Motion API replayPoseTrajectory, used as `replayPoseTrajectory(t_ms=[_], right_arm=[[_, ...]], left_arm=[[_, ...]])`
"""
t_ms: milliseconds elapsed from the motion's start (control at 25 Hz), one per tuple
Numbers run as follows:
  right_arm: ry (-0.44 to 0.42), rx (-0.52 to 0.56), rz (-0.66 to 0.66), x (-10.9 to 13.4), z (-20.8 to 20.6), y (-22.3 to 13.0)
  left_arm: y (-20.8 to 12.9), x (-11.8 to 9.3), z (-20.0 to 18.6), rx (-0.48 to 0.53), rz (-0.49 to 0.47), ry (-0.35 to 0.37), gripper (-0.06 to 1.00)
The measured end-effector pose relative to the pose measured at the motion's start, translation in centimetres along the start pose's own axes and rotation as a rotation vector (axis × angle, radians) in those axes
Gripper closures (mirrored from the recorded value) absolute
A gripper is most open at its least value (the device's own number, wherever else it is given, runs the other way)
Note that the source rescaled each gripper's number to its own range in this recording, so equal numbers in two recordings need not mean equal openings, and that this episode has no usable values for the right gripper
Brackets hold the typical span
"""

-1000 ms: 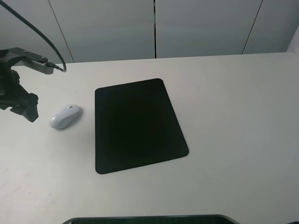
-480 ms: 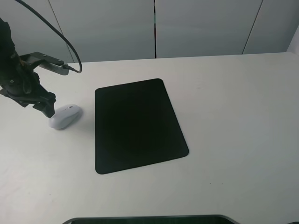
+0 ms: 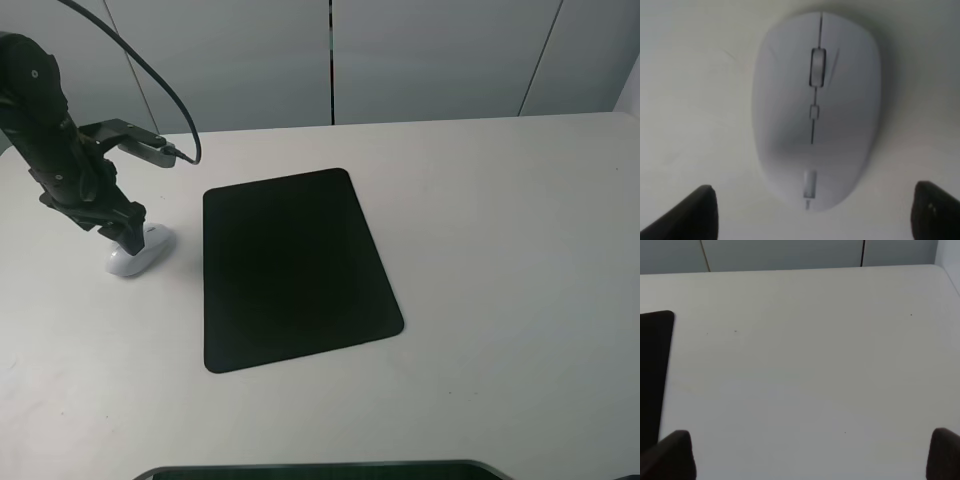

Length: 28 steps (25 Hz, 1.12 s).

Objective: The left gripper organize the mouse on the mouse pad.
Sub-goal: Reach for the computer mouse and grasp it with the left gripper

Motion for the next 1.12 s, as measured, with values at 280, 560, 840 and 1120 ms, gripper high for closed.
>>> replayPoseTrajectory(t_ms=[280, 560, 840, 1120], right_arm=[[0.000, 0.000, 0.000, 0.0, 0.0, 0.0], [0.000, 0.000, 0.000, 0.0, 0.0, 0.0], [0.000, 0.000, 0.000, 0.0, 0.0, 0.0], [0.000, 0.000, 0.000, 0.0, 0.0, 0.0]], left_arm=[[0.0, -0.2, 2.1, 0.035, 0.008, -0.018, -0.01], [0.7, -0.2, 3.5, 0.014, 0.006, -0.017, -0.01], [1.4, -0.1, 4.8, -0.015, 0.001, -0.014, -0.01], [1.5, -0.1, 5.0, -0.020, 0.000, -0.014, -0.01]])
Point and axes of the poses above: a point on each arm's last joint axis where the gripper is mounted, z pointing out along that axis toward the gripper, x along the wrist's bending axis when the last joint is at zero, y = z × x, the point moved 10 cm from there along z, pointing out along that axis toward the gripper, and after that the axes turned 6 degrees about z, right-handed, at the moved point
